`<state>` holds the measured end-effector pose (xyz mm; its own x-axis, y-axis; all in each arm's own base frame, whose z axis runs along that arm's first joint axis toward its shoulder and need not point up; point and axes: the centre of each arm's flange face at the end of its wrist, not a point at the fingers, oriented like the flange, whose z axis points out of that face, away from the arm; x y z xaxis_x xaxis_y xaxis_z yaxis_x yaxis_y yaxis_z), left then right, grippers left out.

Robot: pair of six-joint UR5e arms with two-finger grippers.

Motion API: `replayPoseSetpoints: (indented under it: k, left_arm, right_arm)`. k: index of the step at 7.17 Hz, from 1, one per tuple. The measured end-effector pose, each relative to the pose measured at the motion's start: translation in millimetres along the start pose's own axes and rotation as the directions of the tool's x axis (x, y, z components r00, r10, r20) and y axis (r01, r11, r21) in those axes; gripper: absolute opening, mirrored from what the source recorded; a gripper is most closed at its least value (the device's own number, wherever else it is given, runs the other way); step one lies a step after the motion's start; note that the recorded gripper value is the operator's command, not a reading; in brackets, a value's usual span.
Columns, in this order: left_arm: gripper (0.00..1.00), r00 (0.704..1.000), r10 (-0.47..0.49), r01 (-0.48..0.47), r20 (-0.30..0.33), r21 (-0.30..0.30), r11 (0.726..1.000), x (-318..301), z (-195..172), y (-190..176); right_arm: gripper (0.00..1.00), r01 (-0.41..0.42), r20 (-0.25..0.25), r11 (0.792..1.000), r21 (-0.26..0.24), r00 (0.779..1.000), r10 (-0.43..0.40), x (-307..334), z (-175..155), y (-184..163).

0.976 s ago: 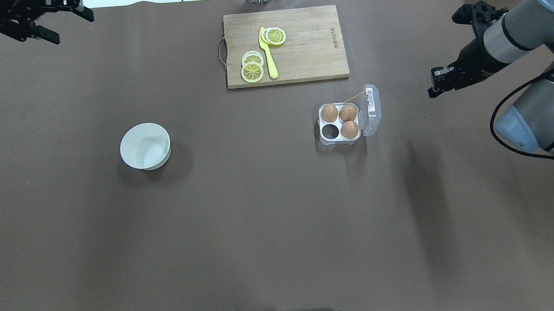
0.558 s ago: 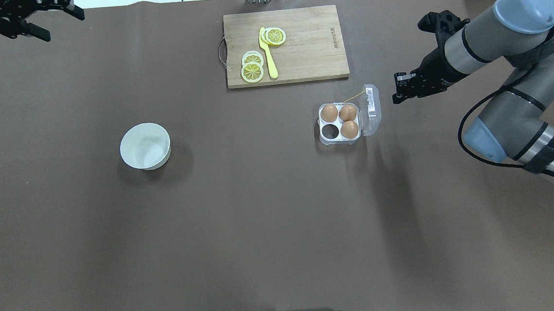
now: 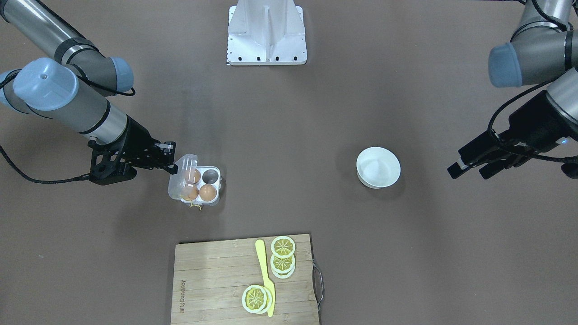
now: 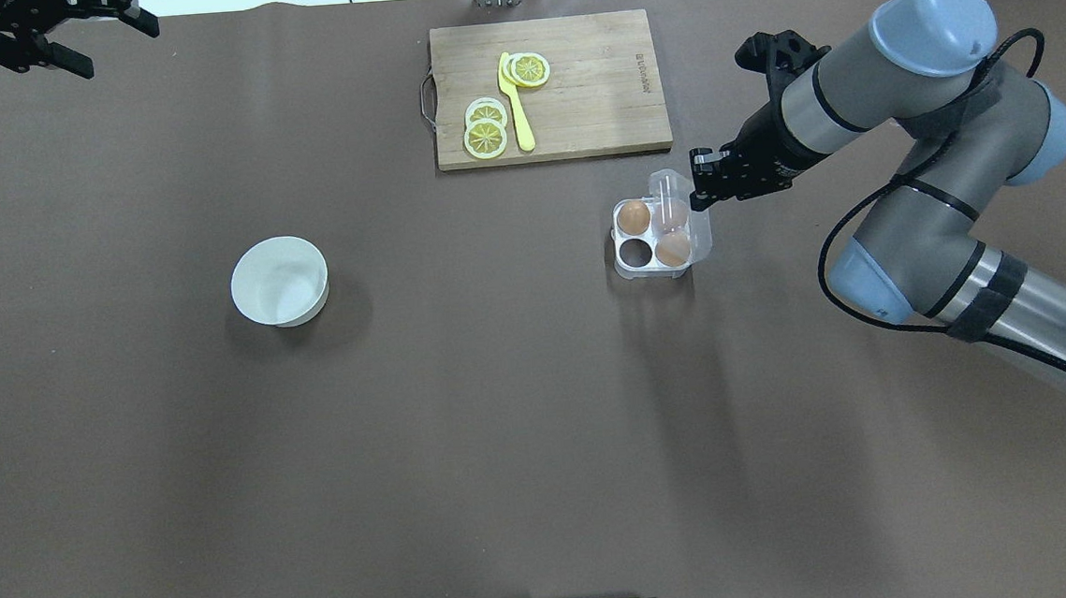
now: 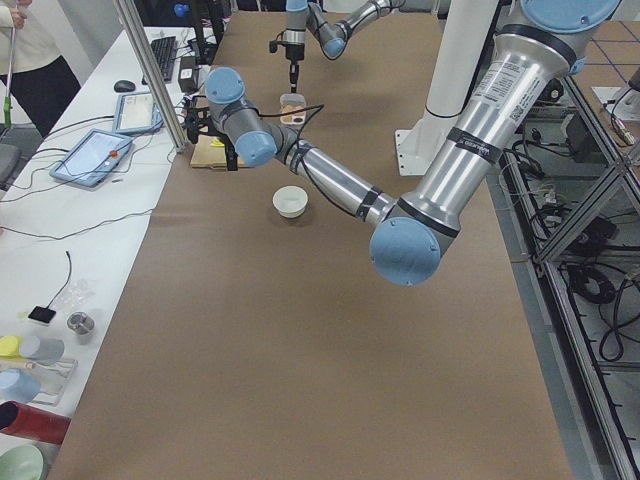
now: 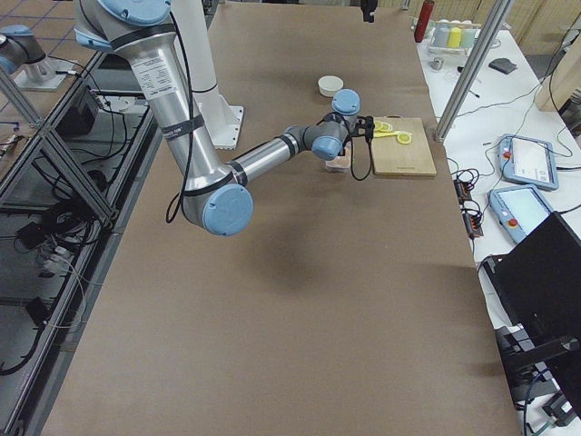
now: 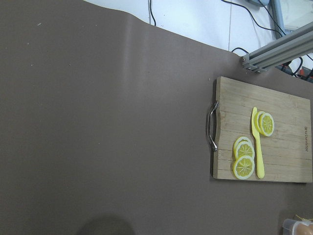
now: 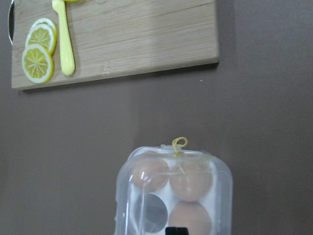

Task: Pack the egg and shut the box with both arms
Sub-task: 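Push the clear lid down over the eggs with the right gripper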

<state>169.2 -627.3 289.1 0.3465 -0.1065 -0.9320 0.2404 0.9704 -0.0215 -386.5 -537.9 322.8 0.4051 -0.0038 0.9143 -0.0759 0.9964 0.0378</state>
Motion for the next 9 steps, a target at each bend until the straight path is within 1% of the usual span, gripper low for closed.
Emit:
replayPoseSetpoints:
  k: [3, 4, 5, 6, 7, 8, 9]
  left_arm:
    - [0.97, 1.000, -0.009, 0.009, 0.003, 0.009, 1.000, -4, -4, -6]
    - [0.97, 1.000, -0.009, 0.009, 0.003, 0.010, 1.000, -4, -4, -7]
    - [0.97, 1.000, -0.008, 0.008, 0.002, 0.011, 1.000, -3, -5, -7]
    - [0.97, 1.000, -0.006, 0.006, 0.000, 0.012, 1.000, -3, -5, -7]
    - [0.97, 1.000, -0.004, 0.004, -0.001, 0.014, 1.000, -3, -7, -6]
    - [0.97, 1.000, -0.003, 0.003, -0.003, 0.022, 1.000, -4, -11, -7]
    - [0.97, 1.000, -0.001, 0.001, -0.002, 0.043, 0.999, -10, -22, -10]
  right_arm:
    - [0.00, -0.020, 0.002, 1.000, 0.008, 1.000, 0.020, -49, 35, 2]
    - [0.30, -0.035, 0.017, 0.999, 0.013, 0.999, 0.034, -68, 35, 1]
    - [0.99, -0.052, 0.039, 0.999, 0.017, 0.998, 0.051, -87, 31, -1]
    - [1.00, -0.063, 0.065, 0.998, 0.021, 0.996, 0.061, -104, 22, 0]
    - [1.00, -0.069, 0.098, 0.997, 0.029, 0.993, 0.066, -123, 3, 5]
    - [1.00, -0.080, 0.114, 0.996, 0.049, 0.991, 0.074, -133, -28, 8]
    - [1.00, -0.097, 0.100, 0.991, 0.087, 0.991, 0.088, -129, -68, 3]
